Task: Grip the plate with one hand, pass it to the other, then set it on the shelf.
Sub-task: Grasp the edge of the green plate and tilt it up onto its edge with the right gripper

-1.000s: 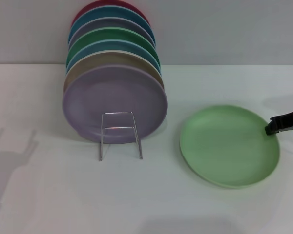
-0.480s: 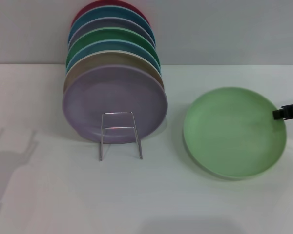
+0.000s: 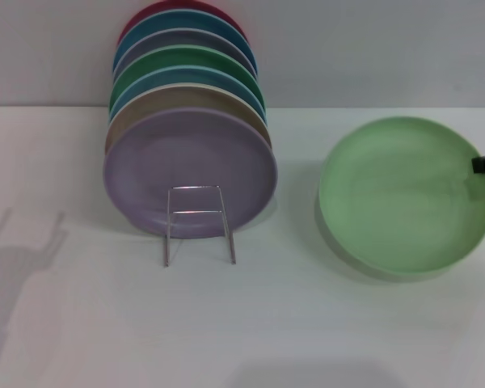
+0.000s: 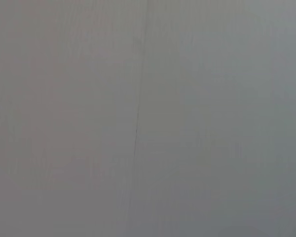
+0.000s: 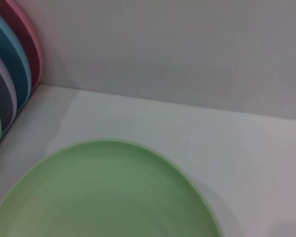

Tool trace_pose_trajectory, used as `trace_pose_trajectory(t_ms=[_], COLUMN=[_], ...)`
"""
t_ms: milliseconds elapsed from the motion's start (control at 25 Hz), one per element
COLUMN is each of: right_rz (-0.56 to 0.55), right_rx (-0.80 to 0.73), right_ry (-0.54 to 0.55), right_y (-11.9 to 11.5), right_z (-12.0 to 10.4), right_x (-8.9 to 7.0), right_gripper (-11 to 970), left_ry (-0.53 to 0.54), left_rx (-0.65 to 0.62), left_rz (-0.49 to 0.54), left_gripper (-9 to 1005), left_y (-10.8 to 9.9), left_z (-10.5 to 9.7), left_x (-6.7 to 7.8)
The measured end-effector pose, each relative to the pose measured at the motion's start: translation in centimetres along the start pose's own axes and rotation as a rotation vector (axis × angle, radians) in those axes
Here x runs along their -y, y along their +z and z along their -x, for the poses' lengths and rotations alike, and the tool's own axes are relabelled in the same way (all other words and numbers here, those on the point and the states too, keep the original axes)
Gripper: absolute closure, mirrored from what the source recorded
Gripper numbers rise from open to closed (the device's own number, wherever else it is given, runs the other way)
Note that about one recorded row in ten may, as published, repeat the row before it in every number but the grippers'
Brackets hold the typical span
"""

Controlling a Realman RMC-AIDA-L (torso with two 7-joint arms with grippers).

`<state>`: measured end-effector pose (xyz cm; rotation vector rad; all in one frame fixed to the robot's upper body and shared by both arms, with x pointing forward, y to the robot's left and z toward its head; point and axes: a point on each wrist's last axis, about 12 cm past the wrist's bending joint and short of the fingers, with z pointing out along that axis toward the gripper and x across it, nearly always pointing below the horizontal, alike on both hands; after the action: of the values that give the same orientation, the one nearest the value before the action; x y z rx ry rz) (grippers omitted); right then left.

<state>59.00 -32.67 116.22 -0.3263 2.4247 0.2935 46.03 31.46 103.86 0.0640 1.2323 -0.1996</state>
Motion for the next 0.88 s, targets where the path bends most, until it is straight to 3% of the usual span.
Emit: trace_pose_trajectory(t_ms=[600, 880], right_rz=[-0.175, -0.234], right_rx=[0.082, 0.161], right_ry=[-0.171, -0.3], right_y=[-1.6, -1.4], right_z=[1.6, 2.1], right_x=[-1.3, -3.1], right_gripper=[942, 942], left_ry=[0.005, 0.005], left_rx=[-0.001, -0.003], left_rz=[-0.004, -0.003], left_gripper=[134, 135], left_y=[0.2, 0.1], left_z=[0.0, 0.0], left_x=[0.0, -0.1])
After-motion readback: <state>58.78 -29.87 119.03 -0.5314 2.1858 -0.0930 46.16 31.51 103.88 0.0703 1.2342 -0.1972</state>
